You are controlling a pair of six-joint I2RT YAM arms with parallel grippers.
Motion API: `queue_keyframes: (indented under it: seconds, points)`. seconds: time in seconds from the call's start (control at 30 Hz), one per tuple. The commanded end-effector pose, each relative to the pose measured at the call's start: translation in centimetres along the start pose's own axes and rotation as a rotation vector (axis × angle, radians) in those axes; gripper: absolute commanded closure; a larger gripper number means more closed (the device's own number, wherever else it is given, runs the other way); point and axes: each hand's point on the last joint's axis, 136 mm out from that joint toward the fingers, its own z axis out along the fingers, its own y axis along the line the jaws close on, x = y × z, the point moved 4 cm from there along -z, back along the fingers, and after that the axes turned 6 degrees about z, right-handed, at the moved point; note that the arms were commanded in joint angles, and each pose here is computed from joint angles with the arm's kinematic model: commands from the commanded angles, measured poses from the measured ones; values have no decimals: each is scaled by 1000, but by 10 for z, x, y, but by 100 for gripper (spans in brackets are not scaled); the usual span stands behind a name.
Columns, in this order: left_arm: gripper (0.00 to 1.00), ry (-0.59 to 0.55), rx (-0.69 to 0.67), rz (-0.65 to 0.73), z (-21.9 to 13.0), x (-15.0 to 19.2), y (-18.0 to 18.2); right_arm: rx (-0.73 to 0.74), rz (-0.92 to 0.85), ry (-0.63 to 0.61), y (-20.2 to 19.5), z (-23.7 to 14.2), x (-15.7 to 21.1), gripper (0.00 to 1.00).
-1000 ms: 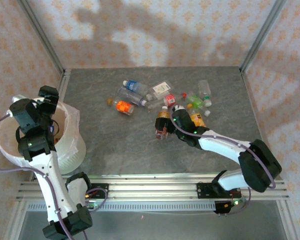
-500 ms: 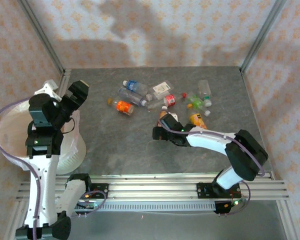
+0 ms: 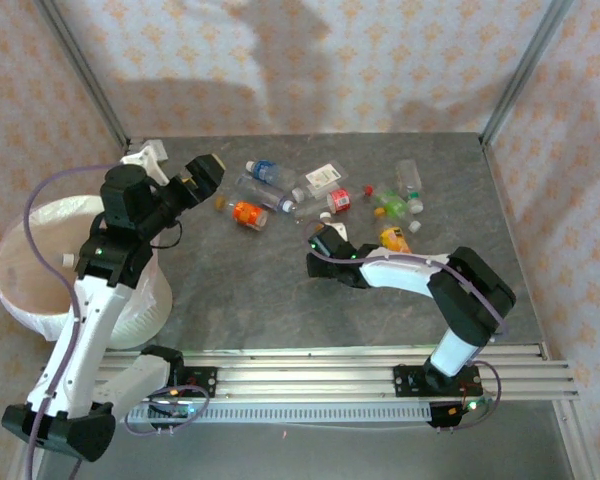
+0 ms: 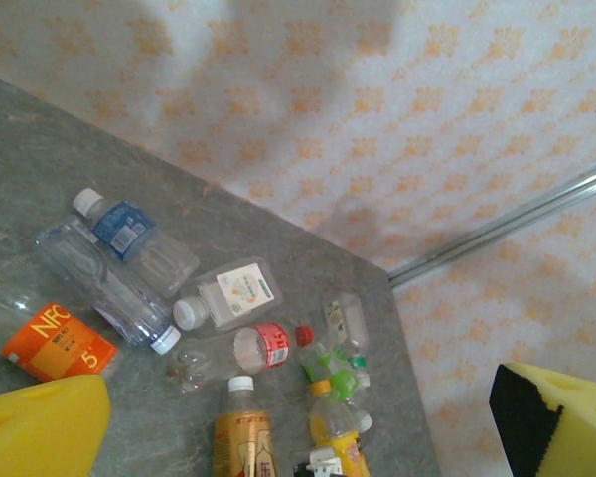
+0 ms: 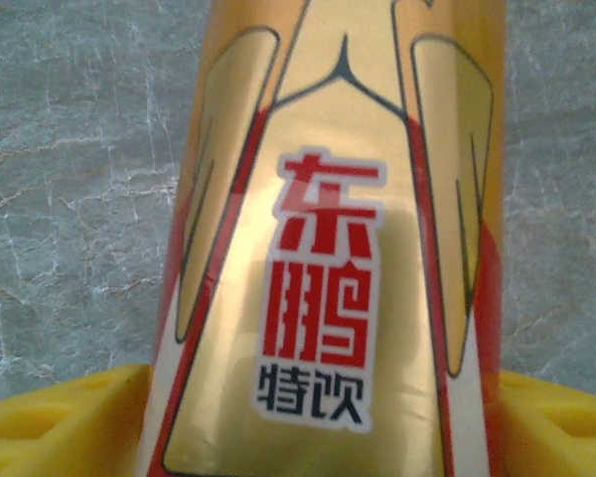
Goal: Put the plastic bottles in the bin
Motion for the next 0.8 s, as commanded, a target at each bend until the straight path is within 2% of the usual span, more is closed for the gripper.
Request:
queue_keyframes:
  seconds: [0.0,0.1,0.43,0.77]
  points:
    - [0,4,13,52,12,-3,-11,20,-11,-94,-3,-6,-13,29]
    - [0,28,22,76,22,2,-20,-3,7,-116,-3,-9,-12,37]
    - [0,102,33,136,51,15,-47,-126,126,-214,-3,-30,-16,49]
    - [0,205,34,207,88,44,-69,-292,82,-397,5,-87,-44,57]
